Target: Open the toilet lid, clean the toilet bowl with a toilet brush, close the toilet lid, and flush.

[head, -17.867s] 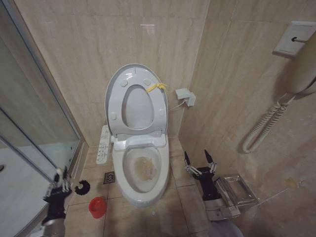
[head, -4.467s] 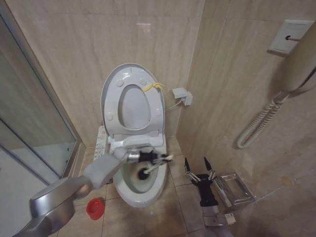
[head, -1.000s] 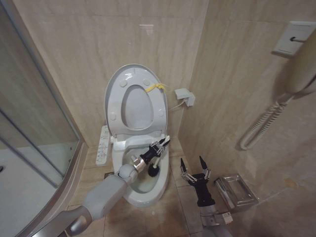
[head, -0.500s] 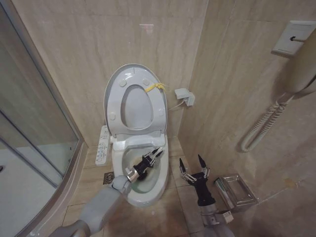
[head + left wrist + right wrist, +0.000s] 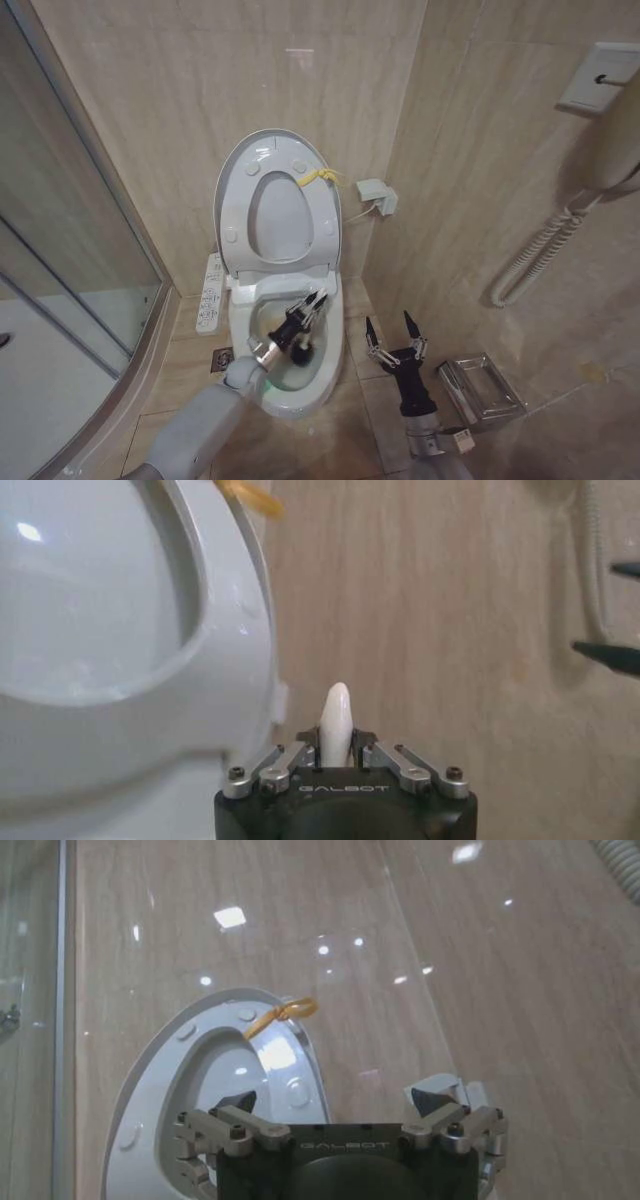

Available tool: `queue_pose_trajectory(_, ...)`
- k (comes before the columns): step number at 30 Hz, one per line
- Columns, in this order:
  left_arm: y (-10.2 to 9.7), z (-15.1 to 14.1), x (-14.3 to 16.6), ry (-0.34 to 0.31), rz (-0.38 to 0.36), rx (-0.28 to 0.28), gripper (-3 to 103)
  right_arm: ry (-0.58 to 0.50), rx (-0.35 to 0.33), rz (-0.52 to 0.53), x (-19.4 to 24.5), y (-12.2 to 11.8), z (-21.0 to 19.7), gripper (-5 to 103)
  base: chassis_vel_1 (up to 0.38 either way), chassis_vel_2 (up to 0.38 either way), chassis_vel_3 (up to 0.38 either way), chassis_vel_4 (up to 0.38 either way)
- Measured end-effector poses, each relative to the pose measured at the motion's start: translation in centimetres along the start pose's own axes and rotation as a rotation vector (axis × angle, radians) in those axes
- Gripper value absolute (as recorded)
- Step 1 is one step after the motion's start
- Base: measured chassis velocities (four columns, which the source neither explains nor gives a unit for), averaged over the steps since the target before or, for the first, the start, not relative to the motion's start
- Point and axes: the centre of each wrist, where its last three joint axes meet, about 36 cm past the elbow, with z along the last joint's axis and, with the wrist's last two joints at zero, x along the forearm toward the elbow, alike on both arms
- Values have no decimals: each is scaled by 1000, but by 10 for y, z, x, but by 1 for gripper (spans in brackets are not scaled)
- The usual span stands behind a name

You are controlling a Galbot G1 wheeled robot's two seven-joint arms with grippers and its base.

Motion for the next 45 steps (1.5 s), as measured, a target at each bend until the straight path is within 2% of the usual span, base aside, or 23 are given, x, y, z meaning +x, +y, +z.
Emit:
queue_pose_trajectory(3, 10, 30, 36, 123, -23, -16, 22, 1, -2, -6, 0, 1, 1, 100, 0, 0, 0, 0)
queue_pose_trajectory(4, 10, 30, 36, 123, -23, -16, 22, 1, -2, -6, 0, 1, 1, 100, 0, 0, 0, 0)
queue_pose_trajectory(6, 4, 24, 24, 82, -39, 10, 23, 3, 0, -9, 0, 0, 1, 100, 0, 0, 0, 0)
queue_pose_trajectory(7, -6, 9, 0, 6, -23, 28, 23, 6, 1, -10, 0, -2, 2, 100, 51, 31, 18, 21)
queue_pose_trajectory(9, -9, 5, -8, -17, -11, 27, 23, 8, 2, -9, 1, -3, 3, 100, 51, 37, 18, 21)
queue_pose_trajectory(11, -3, 12, -3, 4, 5, -3, 23, 8, -1, -7, 1, -5, 4, 100, 0, 0, 0, 0)
queue_pose_trajectory(12, 10, 28, 14, 67, 0, -37, 20, 6, -5, -7, 1, -5, 4, 100, 0, 0, 0, 0)
queue_pose_trajectory(13, 10, 28, 14, 67, 0, -37, 20, 6, -5, -7, 1, -5, 4, 100, 0, 0, 0, 0)
queue_pose_trajectory(15, 23, 32, 19, 90, -22, -56, 20, 0, -6, -10, -1, -5, 3, 100, 0, 0, 0, 0)
queue_pose_trajectory(18, 24, 22, 5, 56, -34, -31, 20, -3, -5, -12, -3, -7, 2, 100, 0, 0, 0, 0)
queue_pose_trajectory(21, 13, -2, -29, -14, 6, 7, 22, -5, -5, -11, -3, -7, 2, 100, 0, 0, 0, 0)
queue_pose_trajectory(22, 13, -2, -29, -14, 6, 7, 22, -5, -5, -11, -3, -7, 2, 100, 0, 0, 0, 0)
queue_pose_trajectory(25, 11, 10, -11, 99, -15, 35, 22, -6, -5, -10, -3, -6, 0, 100, 0, 0, 0, 0)
queue_pose_trajectory(27, 3, 0, -13, 178, -17, 30, 20, -7, -4, -6, -1, -7, -2, 100, 0, 0, 0, 0)
queue_pose_trajectory(28, 3, 0, -13, 178, -17, 30, 20, -7, -4, -6, -1, -7, -2, 100, 0, 0, 0, 0)
queue_pose_trajectory(31, -24, -36, -42, 235, -22, 31, 20, -7, 1, 5, 0, -10, -3, 100, 0, 0, 0, 0)
queue_pose_trajectory(34, -27, -42, -46, 254, -1, 6, 20, -10, 3, 10, 0, -11, -4, 100, 0, 0, 0, 0)
queue_pose_trajectory(35, -20, -31, -34, 291, 10, -14, 20, -12, 2, 11, 0, -11, -4, 100, 0, 0, 0, 0)
queue_pose_trajectory(37, -12, -23, -23, 305, 19, -31, 20, -14, 1, 10, 0, -11, -5, 100, 0, 0, 0, 0)
queue_pose_trajectory(39, -7, -23, -25, 292, 24, -38, 20, -16, 2, 8, -1, -11, -6, 100, 0, 0, 0, 0)
queue_pose_trajectory(43, -16, -49, -64, 155, 25, 4, 20, -13, 9, 19, 1, -14, -5, 100, 0, 0, 0, 0)
queue_pose_trajectory(45, -14, -46, -62, 152, 24, 0, 20, -10, 10, 22, 2, -15, -4, 100, 0, 0, 0, 0)
